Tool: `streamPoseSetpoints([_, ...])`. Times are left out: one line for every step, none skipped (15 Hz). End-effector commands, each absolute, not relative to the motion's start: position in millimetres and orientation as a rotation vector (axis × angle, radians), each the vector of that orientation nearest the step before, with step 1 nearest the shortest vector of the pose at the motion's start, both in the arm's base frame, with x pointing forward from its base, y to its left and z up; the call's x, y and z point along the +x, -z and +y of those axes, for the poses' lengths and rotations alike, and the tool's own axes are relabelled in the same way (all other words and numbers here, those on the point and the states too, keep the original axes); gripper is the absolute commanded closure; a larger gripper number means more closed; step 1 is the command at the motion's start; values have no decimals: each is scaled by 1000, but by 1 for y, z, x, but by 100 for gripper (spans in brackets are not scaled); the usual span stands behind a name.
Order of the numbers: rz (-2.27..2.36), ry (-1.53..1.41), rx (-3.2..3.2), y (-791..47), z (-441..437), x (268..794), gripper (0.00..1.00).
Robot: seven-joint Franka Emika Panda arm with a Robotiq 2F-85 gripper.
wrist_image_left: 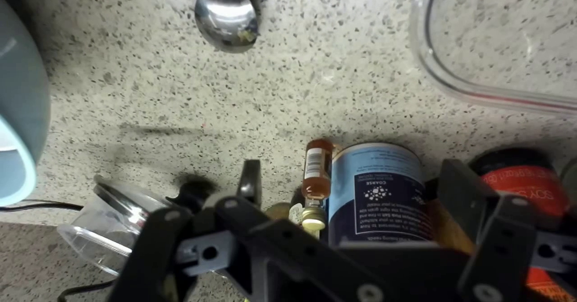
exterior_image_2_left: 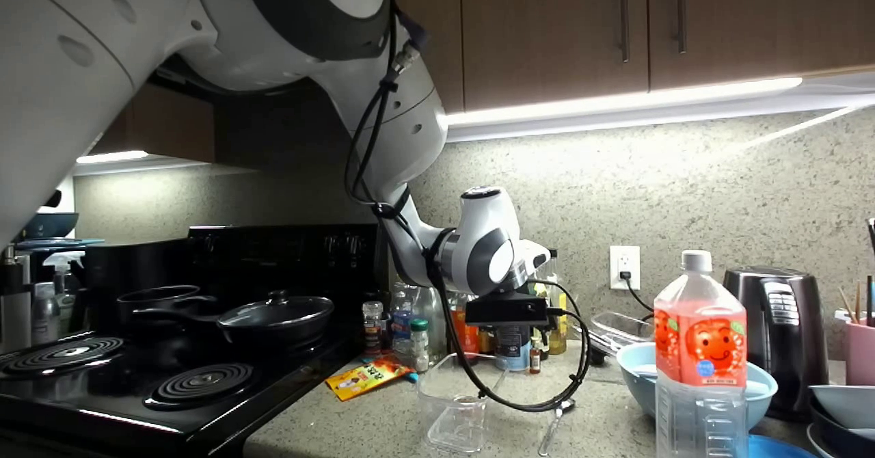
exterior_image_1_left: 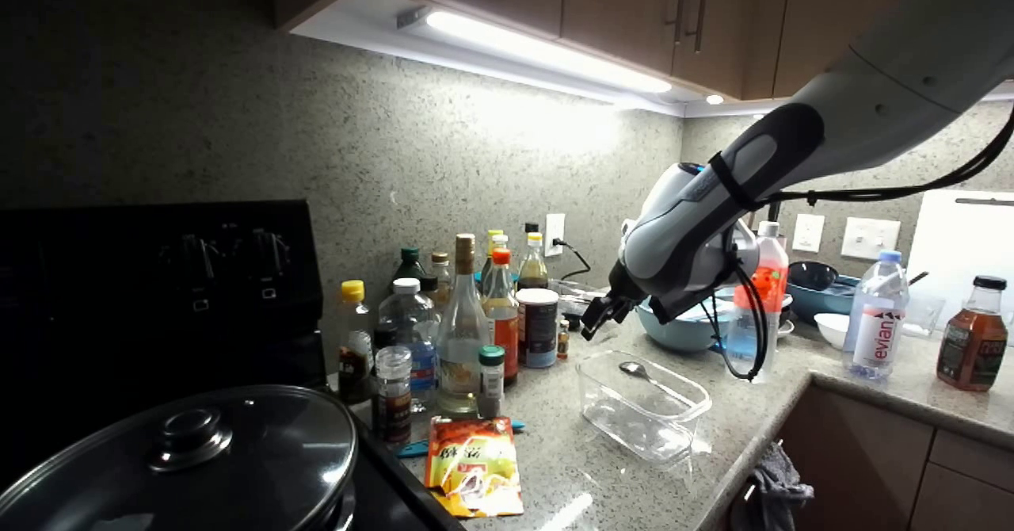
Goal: Put the spoon in the transparent bowl, then remove the spoon out of the bowl, then put the spoon back in the bowl
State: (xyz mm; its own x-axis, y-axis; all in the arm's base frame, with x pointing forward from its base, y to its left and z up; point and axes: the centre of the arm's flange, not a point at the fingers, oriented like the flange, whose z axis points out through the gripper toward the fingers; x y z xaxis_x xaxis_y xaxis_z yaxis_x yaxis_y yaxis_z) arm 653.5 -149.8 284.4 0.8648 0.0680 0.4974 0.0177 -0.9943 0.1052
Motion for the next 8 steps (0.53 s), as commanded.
streamPoseSetpoints([68, -789, 2939, -284, -150, 653, 0])
streamPoseSetpoints([68, -790, 2939, -284, -150, 653, 0])
streamPoseSetpoints([68, -790, 2939, -284, -150, 653, 0])
streamPoseSetpoints([68, -790, 2939, -284, -150, 653, 0])
streamPoseSetpoints([68, -790, 2939, -284, -150, 653, 0])
streamPoseSetpoints([68, -790, 2939, -284, -150, 653, 0])
streamPoseSetpoints([45, -794, 2903, -286, -153, 652, 0])
streamPoseSetpoints([-16, -804, 2866, -288, -157, 650, 0])
